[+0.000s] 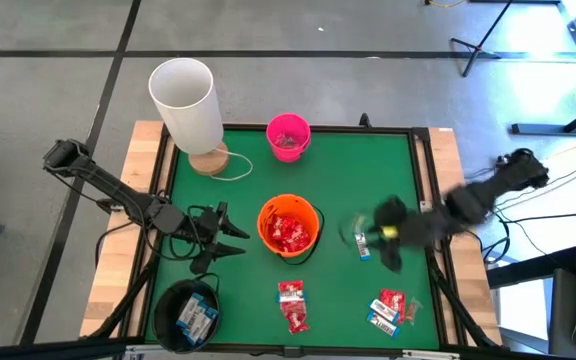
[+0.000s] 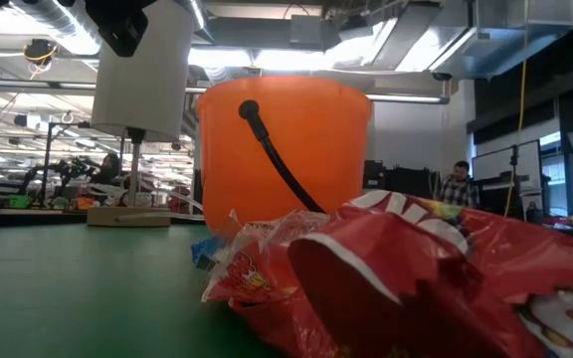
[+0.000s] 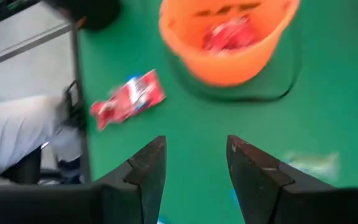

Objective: Sort candy
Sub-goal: Put the white chocolate into the black bucket

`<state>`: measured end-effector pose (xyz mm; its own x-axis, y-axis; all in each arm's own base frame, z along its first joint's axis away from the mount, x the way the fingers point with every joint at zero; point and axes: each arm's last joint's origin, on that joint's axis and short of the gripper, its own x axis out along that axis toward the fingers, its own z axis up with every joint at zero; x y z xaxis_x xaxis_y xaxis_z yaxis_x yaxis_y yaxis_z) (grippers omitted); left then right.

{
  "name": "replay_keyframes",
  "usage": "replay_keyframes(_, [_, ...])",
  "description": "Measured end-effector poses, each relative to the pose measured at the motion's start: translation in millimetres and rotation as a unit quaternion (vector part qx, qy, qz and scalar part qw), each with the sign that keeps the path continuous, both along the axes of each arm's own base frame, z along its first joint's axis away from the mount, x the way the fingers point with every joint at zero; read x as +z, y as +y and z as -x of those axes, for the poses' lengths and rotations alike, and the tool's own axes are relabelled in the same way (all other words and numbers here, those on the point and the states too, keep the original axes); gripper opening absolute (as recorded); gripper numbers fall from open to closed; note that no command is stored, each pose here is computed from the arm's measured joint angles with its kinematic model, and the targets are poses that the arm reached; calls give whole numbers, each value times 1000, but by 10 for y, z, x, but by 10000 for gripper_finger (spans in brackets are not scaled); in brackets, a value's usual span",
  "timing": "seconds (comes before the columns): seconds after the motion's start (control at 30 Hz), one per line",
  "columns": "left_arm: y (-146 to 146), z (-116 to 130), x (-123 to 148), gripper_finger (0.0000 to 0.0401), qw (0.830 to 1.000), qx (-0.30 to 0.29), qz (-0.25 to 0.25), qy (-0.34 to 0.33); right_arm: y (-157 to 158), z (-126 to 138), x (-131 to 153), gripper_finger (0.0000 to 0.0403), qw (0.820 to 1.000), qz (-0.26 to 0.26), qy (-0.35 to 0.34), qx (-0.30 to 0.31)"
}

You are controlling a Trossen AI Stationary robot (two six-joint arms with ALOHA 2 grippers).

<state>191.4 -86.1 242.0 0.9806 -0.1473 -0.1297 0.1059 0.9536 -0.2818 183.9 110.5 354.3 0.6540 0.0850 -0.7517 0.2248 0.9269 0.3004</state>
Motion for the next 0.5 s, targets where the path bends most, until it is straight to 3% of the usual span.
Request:
replay_keyframes(0.23, [0, 0, 1, 184, 1000, 0, 1, 0, 767, 226, -314, 166, 999, -8, 40, -7])
replay_keyframes(0.5, [4, -1, 2, 184, 1000, 7, 0, -1, 1341, 187, -961, 166, 981, -7, 194, -12])
